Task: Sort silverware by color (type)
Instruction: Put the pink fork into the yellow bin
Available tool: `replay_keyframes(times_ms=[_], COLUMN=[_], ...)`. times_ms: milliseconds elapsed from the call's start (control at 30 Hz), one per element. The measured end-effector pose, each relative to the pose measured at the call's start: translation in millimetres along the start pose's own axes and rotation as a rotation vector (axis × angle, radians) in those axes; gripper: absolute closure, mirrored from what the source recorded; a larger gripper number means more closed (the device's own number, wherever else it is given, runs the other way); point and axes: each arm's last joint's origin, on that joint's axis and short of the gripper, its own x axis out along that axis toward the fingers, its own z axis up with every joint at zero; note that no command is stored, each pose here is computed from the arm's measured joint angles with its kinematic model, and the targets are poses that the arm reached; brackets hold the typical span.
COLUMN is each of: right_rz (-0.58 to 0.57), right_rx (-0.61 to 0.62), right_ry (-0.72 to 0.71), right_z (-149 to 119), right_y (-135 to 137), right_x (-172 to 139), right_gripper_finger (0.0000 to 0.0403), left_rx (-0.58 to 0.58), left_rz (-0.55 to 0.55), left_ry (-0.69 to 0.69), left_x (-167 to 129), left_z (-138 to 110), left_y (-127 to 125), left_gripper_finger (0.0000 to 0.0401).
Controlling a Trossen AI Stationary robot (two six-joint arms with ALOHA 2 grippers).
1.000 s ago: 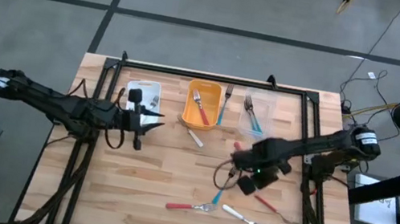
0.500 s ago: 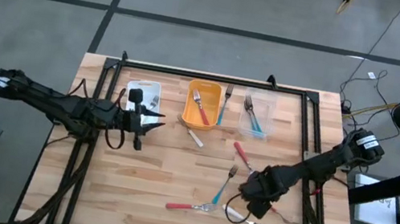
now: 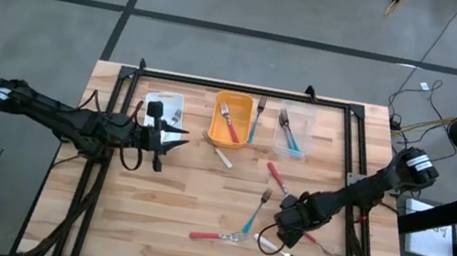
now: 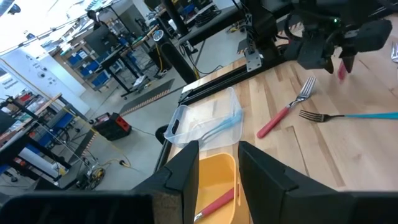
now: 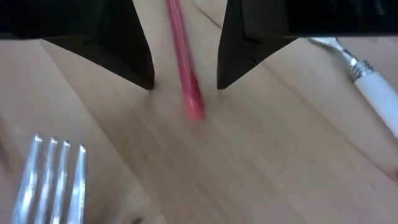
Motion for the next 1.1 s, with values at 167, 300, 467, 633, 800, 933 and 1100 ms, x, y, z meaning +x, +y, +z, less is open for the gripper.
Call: replay_keyframes(times_ms=[167,300,467,633,800,933,1100], right_rz=[-0.016,-0.048,-0.044,0.019,0.116,0.209,0.257], right_rx=[0.002,0.000,0.003,-0.034,-0.109,-0.146,-0.290], right_ry=[0.001,0.009,0.008,-0.019,-0.067,-0.172,-0.467], right_z=[1.3,2.2,2.1,1.3,-2.1,5.7,31.2], right_y=[-1.2,-2.0,-2.0,2.2,9.7,13.1,17.3], right_x=[8.4,14.3,14.0,0.4,-35.1,-68.9,-110.5], right_gripper_finger=[0.0251,0.0292,0.0366,0.0380,0.0381,0.0381,0.0382], left_rx=[-0.001,0.003,-0.003,-0.003,-0.005,-0.010,-0.014], left_rz=[0.001,0.007,0.012,0.013,0.013,0.019,0.034], left_ry=[-0.003,-0.014,-0.026,-0.026,-0.028,-0.039,-0.074], left_x=[0.1,0.2,0.2,0.2,0.2,0.2,1.6], left_z=[0.2,1.3,2.5,2.6,2.8,3.8,7.4], left_y=[0.1,0.5,1.1,1.2,1.3,1.8,2.7], left_gripper_finger=[0.0308,0.0308,0.0308,0.0308,0.0308,0.0308,0.0308])
